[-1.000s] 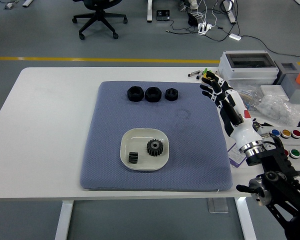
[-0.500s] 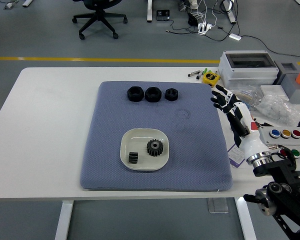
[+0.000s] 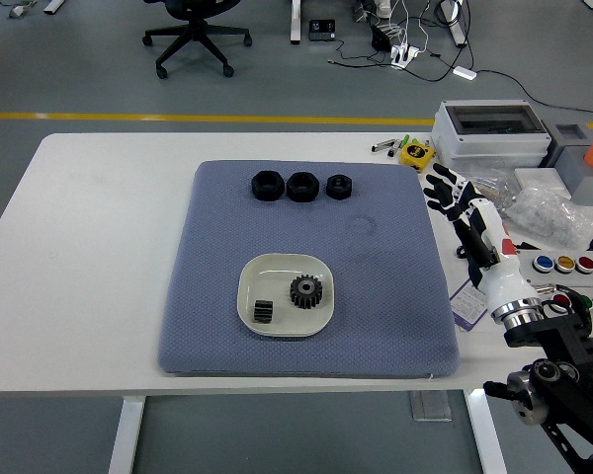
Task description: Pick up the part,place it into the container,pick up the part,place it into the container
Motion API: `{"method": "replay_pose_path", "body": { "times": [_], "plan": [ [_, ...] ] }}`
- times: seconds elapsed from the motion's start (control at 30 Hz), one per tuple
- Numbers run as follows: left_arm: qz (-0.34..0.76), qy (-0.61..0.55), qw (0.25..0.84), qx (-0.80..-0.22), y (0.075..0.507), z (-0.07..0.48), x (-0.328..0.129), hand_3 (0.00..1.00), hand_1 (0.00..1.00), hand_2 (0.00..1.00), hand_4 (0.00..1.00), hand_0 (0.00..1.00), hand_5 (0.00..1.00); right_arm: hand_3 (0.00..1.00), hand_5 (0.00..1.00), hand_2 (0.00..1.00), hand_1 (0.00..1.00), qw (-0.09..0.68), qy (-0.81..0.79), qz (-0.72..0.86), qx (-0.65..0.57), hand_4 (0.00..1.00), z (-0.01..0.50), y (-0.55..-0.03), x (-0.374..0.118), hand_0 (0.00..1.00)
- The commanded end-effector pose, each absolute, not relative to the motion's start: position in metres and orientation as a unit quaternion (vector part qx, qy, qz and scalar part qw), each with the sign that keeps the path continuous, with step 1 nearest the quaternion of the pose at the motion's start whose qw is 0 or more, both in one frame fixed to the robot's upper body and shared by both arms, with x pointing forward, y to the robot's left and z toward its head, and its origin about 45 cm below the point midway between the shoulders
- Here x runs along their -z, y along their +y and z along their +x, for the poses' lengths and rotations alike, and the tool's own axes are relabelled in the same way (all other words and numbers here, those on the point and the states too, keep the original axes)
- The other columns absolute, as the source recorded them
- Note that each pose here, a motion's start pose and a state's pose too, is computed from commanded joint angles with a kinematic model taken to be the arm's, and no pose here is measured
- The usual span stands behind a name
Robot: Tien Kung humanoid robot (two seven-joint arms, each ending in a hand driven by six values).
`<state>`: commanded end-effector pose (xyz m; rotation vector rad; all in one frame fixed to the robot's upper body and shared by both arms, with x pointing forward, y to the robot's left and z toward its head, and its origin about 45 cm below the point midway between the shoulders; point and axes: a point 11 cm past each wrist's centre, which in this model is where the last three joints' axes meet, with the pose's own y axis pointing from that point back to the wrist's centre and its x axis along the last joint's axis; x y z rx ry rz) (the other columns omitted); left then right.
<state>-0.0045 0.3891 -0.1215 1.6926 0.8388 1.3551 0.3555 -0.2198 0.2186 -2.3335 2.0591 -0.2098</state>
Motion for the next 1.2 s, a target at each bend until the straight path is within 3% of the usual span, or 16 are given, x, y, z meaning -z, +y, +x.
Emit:
{"method": "replay_pose_path", "body": {
  "times": [1.2],
  "plan": [
    [0.66,0.332,0.396,-0.545,0.391,-0.005,0.121,0.309,0.447,0.473,0.878,0.285,0.63,0.862,0.808,0.844,0.805,-0.035,0.666,-0.742,0.074,0.998,0.35,-0.22,-0.202,0.829]
  ]
}}
